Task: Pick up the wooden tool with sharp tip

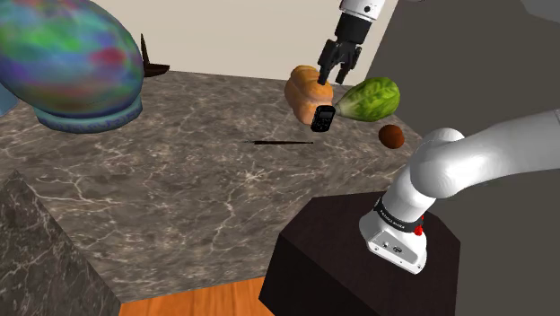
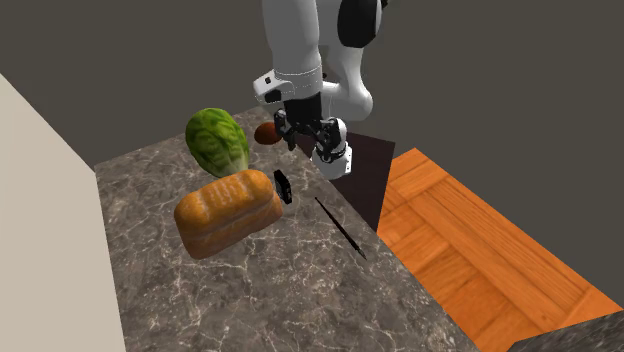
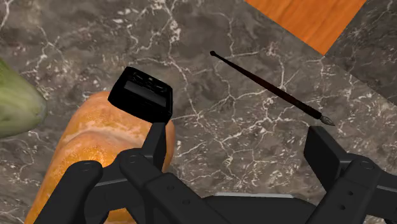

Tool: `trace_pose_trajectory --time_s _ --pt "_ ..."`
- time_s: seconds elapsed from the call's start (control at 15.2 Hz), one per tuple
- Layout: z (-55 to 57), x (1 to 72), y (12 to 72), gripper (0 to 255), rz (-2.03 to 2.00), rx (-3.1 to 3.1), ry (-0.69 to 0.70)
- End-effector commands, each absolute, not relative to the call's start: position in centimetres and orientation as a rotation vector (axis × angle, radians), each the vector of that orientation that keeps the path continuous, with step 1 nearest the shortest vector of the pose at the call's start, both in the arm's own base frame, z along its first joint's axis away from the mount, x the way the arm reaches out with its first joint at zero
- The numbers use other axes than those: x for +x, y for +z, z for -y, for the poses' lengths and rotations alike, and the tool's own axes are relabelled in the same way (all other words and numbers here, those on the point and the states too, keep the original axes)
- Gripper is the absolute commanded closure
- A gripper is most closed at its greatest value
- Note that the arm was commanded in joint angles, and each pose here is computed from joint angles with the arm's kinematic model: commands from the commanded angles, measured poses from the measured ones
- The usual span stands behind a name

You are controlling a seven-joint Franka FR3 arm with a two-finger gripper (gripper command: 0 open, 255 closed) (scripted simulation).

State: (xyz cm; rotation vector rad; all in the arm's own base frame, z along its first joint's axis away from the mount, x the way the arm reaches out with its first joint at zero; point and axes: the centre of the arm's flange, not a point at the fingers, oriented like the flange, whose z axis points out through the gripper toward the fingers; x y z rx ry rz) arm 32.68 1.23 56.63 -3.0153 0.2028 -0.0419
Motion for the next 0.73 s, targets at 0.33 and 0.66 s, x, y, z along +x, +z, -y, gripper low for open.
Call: trace_pose_trajectory --time_s 0.33,0.66 --pt "-3.7 36.1 51.1 0 0.380 -2.994 0.007" --pt "-7.3 38.4 45.6 0 0.948 -2.865 0.056"
